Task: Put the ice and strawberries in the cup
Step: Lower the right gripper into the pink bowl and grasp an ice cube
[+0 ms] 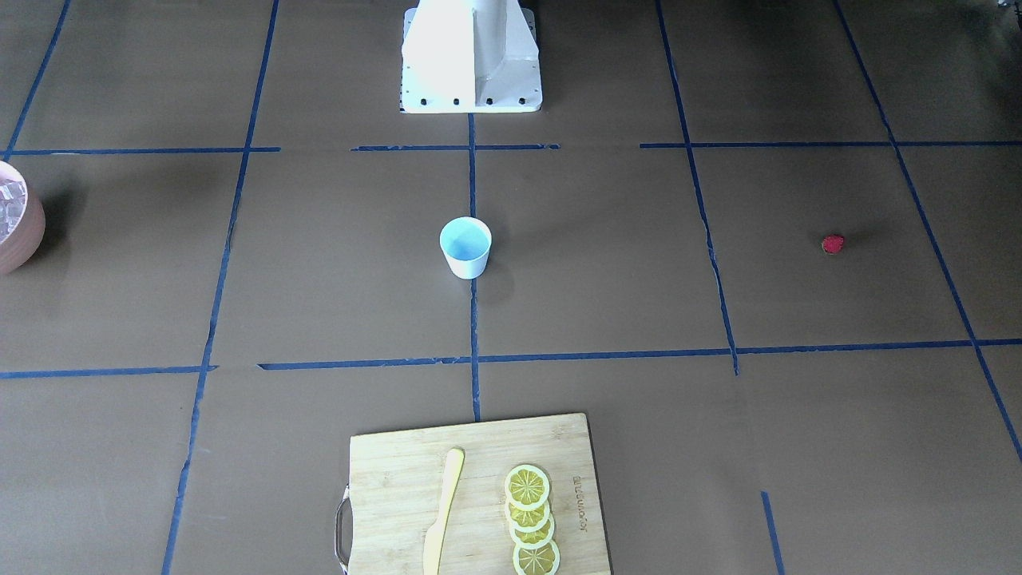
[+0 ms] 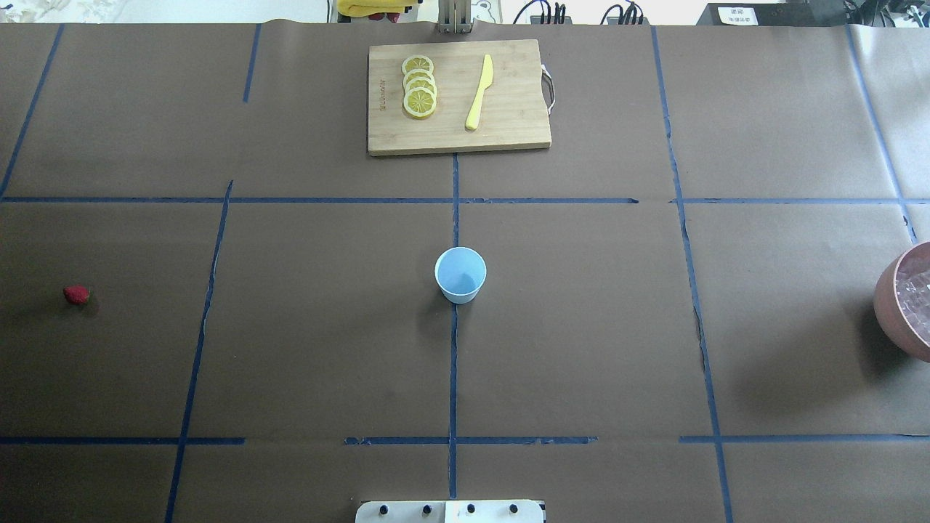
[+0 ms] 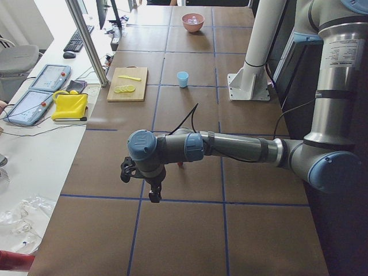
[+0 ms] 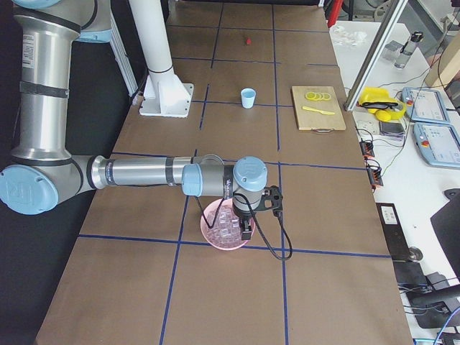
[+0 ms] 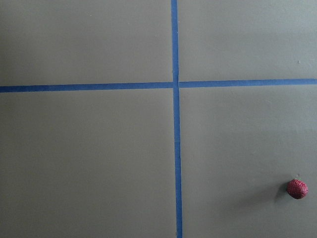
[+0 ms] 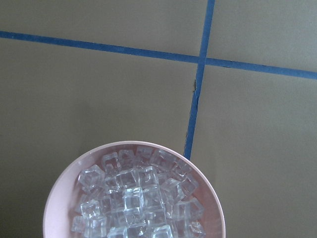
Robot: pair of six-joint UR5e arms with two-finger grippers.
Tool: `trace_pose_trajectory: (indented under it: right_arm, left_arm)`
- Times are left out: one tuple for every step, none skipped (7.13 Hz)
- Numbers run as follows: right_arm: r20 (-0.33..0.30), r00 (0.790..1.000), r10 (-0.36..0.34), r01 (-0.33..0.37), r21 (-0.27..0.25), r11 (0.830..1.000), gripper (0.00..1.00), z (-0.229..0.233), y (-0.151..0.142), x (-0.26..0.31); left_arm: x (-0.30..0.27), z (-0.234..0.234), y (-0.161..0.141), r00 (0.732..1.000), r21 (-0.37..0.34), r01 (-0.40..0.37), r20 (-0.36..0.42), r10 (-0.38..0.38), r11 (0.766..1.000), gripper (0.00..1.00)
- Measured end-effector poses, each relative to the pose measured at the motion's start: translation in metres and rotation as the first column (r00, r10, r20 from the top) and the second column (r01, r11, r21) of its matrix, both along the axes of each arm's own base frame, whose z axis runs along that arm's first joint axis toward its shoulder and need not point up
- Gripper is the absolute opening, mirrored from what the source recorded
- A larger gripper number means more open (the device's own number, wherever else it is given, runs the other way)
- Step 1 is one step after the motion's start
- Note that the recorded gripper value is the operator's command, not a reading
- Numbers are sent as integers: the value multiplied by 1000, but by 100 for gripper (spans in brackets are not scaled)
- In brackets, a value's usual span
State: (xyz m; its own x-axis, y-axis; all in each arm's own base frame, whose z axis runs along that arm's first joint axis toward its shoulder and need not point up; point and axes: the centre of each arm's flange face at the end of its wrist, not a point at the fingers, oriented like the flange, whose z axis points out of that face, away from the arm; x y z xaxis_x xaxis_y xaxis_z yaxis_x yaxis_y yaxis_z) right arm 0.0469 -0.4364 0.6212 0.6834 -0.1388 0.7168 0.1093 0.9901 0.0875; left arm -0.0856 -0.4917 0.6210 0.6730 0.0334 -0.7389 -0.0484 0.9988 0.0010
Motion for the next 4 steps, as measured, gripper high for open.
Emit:
trace_pose_trajectory:
  right_arm:
    - [-3, 1000, -6, 6, 2, 1000, 100, -1, 1, 1]
    - [-4, 1000, -10, 10, 6, 1000, 100, 0, 2, 2]
    - [-4, 1000, -11, 11, 9, 1000, 100, 1, 3, 2]
    - [-2, 1000, -12, 12, 10, 1000, 100, 0, 3, 2]
  left_arm:
    - [1, 1, 2, 1000, 9, -6, 0, 6, 1000, 100]
    - [2, 3, 4, 1000, 27, -17, 0, 17, 999, 100]
    - [4, 3, 5, 1000, 41, -25, 0, 25, 999, 100]
    - [5, 2, 5, 1000, 49, -29, -1, 29, 998, 100]
